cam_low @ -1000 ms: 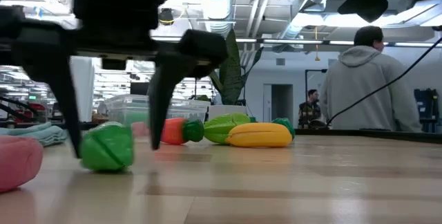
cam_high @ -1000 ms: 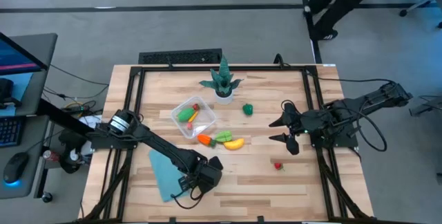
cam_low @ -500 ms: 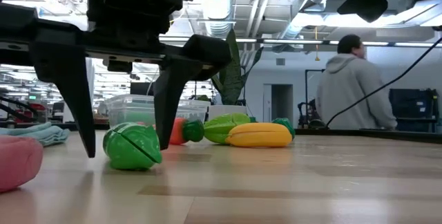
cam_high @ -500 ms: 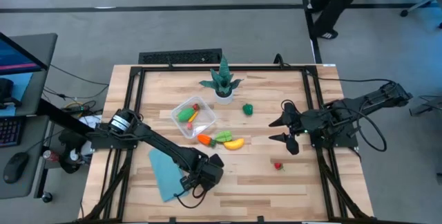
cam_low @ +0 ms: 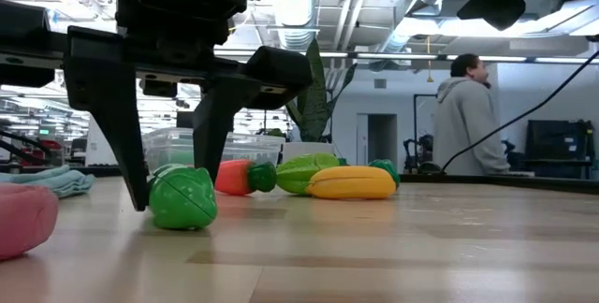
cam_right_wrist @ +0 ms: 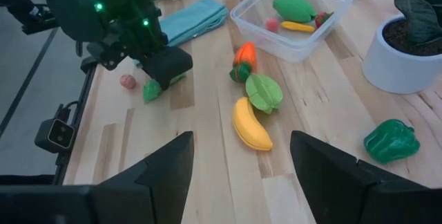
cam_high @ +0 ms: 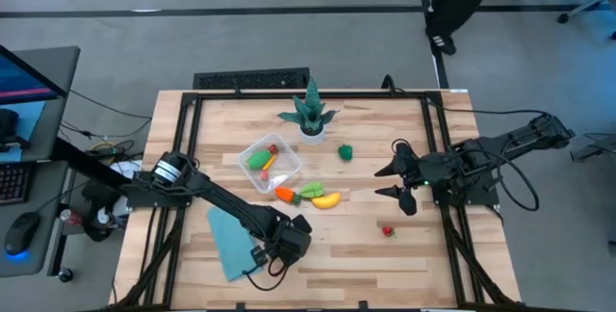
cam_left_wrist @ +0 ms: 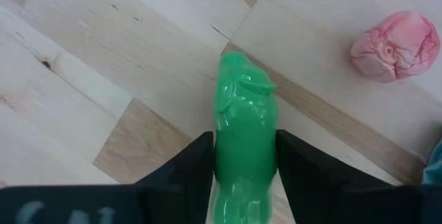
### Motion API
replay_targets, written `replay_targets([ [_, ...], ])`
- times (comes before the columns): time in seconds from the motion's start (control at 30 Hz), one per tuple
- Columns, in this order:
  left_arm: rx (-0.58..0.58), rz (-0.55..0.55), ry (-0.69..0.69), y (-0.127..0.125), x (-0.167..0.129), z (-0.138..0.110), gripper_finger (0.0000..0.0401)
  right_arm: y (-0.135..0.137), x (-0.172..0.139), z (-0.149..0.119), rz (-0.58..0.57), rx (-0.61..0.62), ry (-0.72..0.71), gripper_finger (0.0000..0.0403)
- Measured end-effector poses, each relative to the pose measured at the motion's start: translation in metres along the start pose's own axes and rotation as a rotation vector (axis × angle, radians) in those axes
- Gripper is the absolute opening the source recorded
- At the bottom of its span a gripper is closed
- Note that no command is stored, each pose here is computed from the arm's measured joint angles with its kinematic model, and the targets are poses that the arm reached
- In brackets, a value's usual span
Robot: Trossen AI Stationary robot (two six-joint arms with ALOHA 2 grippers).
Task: Pick and placing Produce into tupperware
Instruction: Put the green peas into the transparent container
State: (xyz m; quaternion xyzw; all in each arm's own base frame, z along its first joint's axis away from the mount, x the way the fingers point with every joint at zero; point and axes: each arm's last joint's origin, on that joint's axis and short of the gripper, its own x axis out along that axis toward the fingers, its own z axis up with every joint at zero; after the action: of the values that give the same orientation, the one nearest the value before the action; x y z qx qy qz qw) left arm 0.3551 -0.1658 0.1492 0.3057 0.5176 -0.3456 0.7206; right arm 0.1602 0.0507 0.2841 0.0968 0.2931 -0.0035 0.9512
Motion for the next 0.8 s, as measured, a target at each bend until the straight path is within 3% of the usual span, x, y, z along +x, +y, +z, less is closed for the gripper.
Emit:
replay_targets([
  [0.43, -0.047, 0.008, 0.004, 0.0, 0.0, 0.0, 0.0145, 0.0, 0.0, 0.0, 0.0, -0.007, 0.0, 0.0233],
  [0.8, -0.092, 0.095, 0.002, 0.012, -0.017, 0.013, 0.0146, 0.0, 0.0, 0.0, 0.0, -0.01, 0.0, 0.0233],
])
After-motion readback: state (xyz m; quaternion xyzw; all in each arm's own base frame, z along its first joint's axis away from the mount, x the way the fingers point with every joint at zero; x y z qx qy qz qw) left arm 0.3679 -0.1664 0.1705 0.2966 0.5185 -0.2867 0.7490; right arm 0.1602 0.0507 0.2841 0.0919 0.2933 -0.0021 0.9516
